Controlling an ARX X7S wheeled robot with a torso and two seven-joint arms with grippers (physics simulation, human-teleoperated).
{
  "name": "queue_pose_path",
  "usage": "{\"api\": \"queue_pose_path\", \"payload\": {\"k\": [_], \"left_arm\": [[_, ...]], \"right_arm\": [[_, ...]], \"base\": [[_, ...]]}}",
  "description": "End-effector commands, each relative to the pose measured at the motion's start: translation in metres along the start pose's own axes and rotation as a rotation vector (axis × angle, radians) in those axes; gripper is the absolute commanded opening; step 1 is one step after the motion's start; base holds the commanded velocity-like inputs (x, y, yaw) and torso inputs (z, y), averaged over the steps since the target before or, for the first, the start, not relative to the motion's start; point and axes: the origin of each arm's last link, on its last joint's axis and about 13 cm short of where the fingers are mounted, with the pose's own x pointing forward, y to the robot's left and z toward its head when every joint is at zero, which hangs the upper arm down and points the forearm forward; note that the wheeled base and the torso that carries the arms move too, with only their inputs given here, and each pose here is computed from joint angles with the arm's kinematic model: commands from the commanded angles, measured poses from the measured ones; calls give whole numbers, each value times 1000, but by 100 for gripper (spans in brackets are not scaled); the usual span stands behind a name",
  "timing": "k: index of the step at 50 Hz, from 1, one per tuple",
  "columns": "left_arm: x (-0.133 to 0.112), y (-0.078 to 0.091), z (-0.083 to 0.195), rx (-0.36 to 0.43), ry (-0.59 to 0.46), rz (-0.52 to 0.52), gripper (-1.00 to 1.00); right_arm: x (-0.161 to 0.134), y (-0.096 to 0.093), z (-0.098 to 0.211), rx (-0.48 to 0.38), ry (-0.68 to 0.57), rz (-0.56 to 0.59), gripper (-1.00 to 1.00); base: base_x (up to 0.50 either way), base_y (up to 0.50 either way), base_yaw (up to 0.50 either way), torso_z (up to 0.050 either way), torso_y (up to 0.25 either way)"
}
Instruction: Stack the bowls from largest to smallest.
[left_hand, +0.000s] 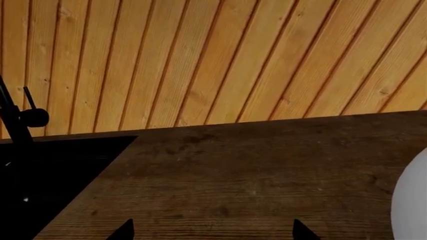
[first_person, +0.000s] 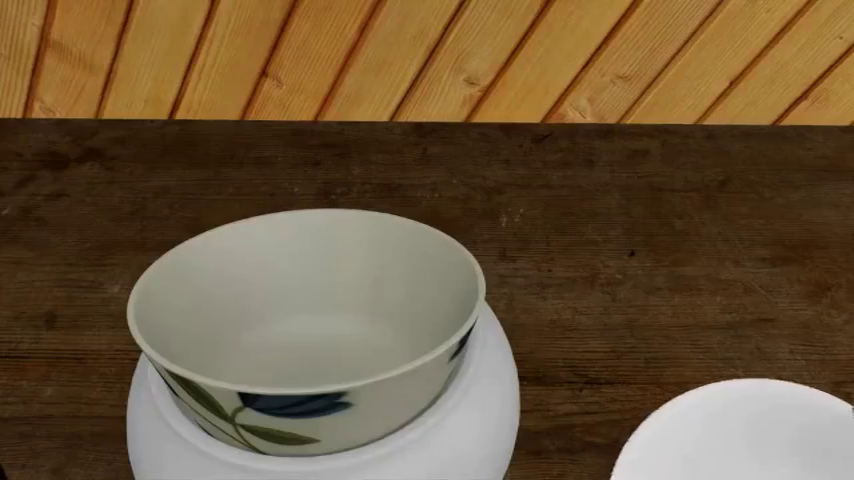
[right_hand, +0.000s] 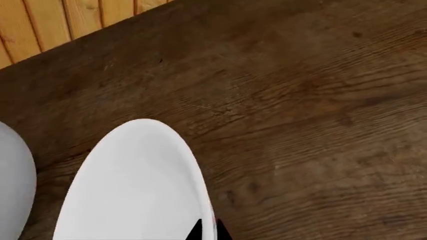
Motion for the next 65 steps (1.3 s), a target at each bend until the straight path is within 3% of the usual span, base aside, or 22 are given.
{"api": "queue_pose_path", "payload": {"k": [1,8,20,37,45,53,65], "left_arm": [[0,-1,1,-21,-7,-26,100],[-1,0,2,-23,-9,-25,100],[-1,6,4,-37,-9,-2,100],[1,6,0,-34,3,-5,100],[1,6,0,-35,1,-5,100],[2,9,1,-43,1,4,100],[2,12,2,-58,0,15,100]], "right_arm": [[-16,14,27,90,-99,89,-100],[-24,35,48,90,-133,168,-100],[-56,88,104,102,-218,375,-100],[-36,154,166,102,-126,512,-100],[-20,183,174,93,-42,588,-100],[13,204,148,42,76,604,-100],[13,211,134,-13,128,589,-100]], "base": [[0,0,0,0,0],[0,0,0,0,0],[0,0,0,0,0],[0,0,0,0,0],[0,0,0,0,0],[0,0,0,0,0],[0,0,0,0,1]]}}
